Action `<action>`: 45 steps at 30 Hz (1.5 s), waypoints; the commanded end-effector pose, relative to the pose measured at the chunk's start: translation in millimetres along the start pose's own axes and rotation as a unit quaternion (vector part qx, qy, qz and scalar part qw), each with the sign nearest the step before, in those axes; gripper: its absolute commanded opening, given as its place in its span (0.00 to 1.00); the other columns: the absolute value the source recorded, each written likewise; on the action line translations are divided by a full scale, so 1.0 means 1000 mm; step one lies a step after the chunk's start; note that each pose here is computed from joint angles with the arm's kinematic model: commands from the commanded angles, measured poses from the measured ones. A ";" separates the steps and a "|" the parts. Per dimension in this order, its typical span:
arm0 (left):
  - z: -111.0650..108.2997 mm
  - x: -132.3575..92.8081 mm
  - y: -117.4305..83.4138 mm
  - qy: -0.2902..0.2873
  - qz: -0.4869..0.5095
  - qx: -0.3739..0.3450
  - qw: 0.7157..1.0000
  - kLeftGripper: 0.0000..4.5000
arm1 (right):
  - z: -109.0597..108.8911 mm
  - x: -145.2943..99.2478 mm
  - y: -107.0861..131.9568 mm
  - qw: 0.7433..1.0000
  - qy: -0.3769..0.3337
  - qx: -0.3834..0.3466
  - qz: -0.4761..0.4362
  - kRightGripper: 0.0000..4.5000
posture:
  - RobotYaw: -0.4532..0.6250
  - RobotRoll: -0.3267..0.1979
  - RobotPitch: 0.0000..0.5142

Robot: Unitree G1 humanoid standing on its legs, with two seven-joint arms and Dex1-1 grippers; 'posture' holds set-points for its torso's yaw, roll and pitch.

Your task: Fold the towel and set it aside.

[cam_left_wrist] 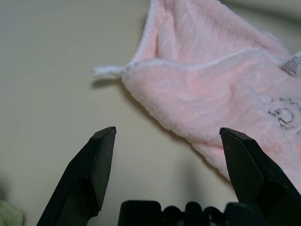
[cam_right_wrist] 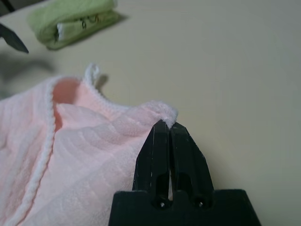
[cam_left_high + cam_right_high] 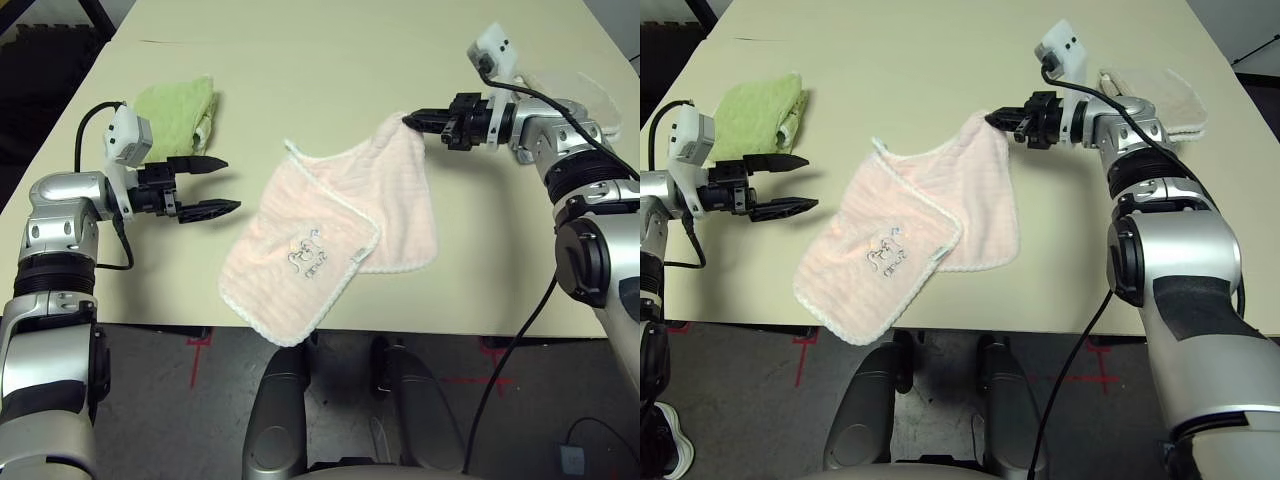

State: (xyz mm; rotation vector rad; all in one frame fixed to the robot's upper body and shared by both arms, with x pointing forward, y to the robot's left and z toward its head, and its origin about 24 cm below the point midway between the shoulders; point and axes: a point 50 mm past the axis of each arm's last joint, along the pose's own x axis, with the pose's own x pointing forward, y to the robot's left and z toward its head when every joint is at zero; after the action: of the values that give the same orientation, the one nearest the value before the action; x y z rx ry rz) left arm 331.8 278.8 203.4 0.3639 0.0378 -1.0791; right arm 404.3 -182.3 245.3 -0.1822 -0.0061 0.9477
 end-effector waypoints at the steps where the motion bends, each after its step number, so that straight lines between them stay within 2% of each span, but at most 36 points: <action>1: 0.000 0.005 0.003 -0.017 0.019 -0.026 0.999 1.00 | 0.009 -0.004 -0.001 0.999 -0.015 -0.029 0.010 0.01 | 0.47 0.62 0.54; 5: 0.002 0.014 0.007 -0.039 0.049 -0.049 0.997 1.00 | 0.007 0.001 0.004 0.997 0.006 -0.071 0.027 0.01 | 0.47 0.62 0.54; 8: 0.002 0.020 0.009 -0.045 0.069 -0.063 0.995 1.00 | 0.025 0.009 0.003 0.992 -0.034 -0.121 -0.019 0.01 | 0.47 0.62 0.54; 12: 0.003 0.024 0.010 -0.053 0.080 -0.074 0.993 1.00 | 0.074 0.015 0.004 0.968 -0.149 -0.175 -0.100 0.01 | 0.47 0.62 0.54; 15: 0.004 0.028 0.010 -0.059 0.082 -0.080 0.992 1.00 | 0.122 0.016 0.012 0.943 -0.242 -0.199 -0.114 0.01 | 0.46 0.62 0.54; 17: 0.005 0.030 0.010 -0.063 0.082 -0.083 0.991 1.00 | 0.144 0.013 0.017 0.929 -0.284 -0.206 -0.116 0.01 | 0.46 0.62 0.54; 21: 0.007 0.036 0.011 -0.075 0.079 -0.086 0.990 1.00 | 0.211 -0.011 0.032 0.869 -0.431 -0.210 -0.122 0.01 | 0.45 0.62 0.55; 24: 0.008 0.042 0.009 -0.084 0.072 -0.089 0.990 1.00 | 0.231 -0.022 0.039 0.846 -0.480 -0.206 -0.103 0.01 | 0.45 0.62 0.55; 27: 0.008 0.048 0.008 -0.093 0.073 -0.093 0.989 1.00 | 0.239 -0.023 0.042 0.839 -0.507 -0.179 -0.083 0.01 | 0.44 0.62 0.55; 29: 0.009 0.054 0.009 -0.099 0.074 -0.095 0.988 1.00 | 0.244 -0.021 0.046 0.845 -0.493 -0.192 -0.077 0.01 | 0.44 0.62 0.54; 30: 0.010 0.057 0.009 -0.105 0.075 -0.097 0.987 1.00 | 0.241 -0.016 0.046 0.857 -0.463 -0.212 -0.080 0.01 | 0.44 0.62 0.54; 32: 0.017 0.062 0.011 -0.124 0.081 -0.102 0.984 1.00 | 0.223 -0.004 0.042 0.882 -0.418 -0.207 -0.069 0.01 | 0.44 0.62 0.54; 34: 0.022 0.066 0.013 -0.136 0.095 -0.099 0.981 1.00 | 0.214 0.002 0.041 0.889 -0.408 -0.202 -0.057 0.01 | 0.45 0.62 0.54; 38: 0.046 0.086 0.024 -0.167 0.158 -0.068 0.971 1.00 | 0.211 0.005 0.043 0.889 -0.411 -0.196 -0.043 0.01 | 0.45 0.62 0.53; 41: 0.062 0.094 0.027 -0.185 0.164 -0.054 0.967 1.00 | 0.210 0.007 0.044 0.891 -0.410 -0.194 -0.040 0.01 | 0.45 0.62 0.53; 45: 0.089 0.121 0.018 -0.211 0.129 -0.076 0.966 1.00 | 0.203 0.012 0.044 0.895 -0.404 -0.187 -0.039 0.01 | 0.45 0.62 0.53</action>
State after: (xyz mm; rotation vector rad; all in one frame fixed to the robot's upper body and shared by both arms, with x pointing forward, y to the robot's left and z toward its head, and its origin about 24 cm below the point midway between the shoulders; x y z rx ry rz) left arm 392.6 168.1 263.7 0.0053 -0.3118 -0.8408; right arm 362.0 -116.6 434.3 -0.1185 -0.9405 0.8730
